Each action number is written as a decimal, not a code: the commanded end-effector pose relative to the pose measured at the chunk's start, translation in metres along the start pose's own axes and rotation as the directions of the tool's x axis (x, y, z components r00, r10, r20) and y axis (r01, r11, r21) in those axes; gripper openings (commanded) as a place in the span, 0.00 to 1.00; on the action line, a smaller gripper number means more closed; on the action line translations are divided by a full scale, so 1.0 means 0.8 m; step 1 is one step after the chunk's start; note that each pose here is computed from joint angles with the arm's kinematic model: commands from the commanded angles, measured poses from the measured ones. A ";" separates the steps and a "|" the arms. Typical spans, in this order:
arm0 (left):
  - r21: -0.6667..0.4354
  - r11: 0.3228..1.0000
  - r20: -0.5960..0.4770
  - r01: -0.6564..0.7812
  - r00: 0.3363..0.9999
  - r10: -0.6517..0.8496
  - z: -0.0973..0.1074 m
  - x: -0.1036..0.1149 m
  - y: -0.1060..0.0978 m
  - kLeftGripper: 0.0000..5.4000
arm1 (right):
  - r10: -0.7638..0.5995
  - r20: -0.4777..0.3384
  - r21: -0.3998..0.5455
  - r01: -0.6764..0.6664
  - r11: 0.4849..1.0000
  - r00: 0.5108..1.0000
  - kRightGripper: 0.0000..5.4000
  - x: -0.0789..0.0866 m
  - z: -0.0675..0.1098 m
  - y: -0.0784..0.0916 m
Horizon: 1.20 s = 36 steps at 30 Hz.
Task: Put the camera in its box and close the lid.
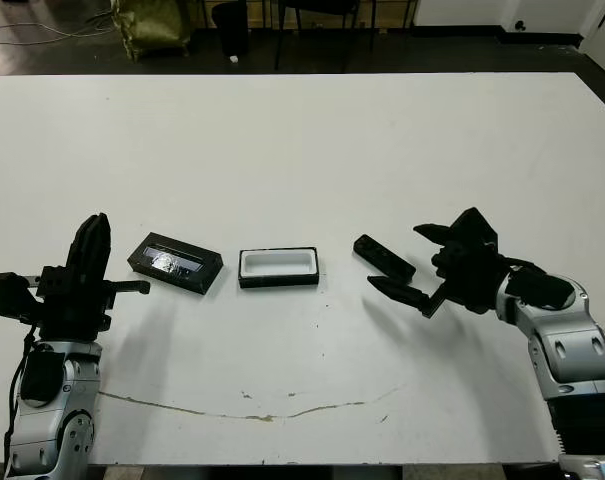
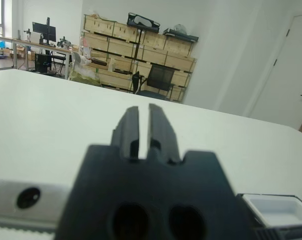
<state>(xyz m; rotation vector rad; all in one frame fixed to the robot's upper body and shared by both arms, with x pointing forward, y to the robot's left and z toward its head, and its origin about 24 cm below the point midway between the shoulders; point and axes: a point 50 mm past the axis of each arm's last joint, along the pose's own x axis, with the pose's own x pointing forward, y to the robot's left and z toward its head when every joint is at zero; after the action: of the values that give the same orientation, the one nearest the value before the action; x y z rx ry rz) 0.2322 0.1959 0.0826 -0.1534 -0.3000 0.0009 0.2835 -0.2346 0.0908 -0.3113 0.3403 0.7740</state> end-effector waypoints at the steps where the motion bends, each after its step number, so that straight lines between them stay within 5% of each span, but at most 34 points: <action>1: 0.007 1.000 -0.033 -0.010 0.999 0.011 -0.006 -0.005 0.004 0.00 | 0.010 -0.036 0.033 -0.009 0.999 0.999 1.00 0.000 -0.015 0.004; 31: 0.009 1.000 -0.043 -0.011 0.999 0.012 -0.006 -0.006 0.003 0.00 | 0.028 -0.090 0.152 -0.014 0.988 0.996 1.00 0.009 -0.044 0.019; 36: 0.002 1.000 -0.035 -0.012 0.999 0.012 -0.007 -0.005 0.003 0.00 | -0.041 -0.107 0.128 0.054 0.990 0.993 0.86 0.007 -0.043 0.022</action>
<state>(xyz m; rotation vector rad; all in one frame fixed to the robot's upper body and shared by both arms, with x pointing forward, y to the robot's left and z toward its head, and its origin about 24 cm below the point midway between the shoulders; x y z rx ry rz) 0.2319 0.1954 0.0823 -0.1541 -0.2975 -0.0008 0.2751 -0.2299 0.0657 -0.2414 0.4225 0.7201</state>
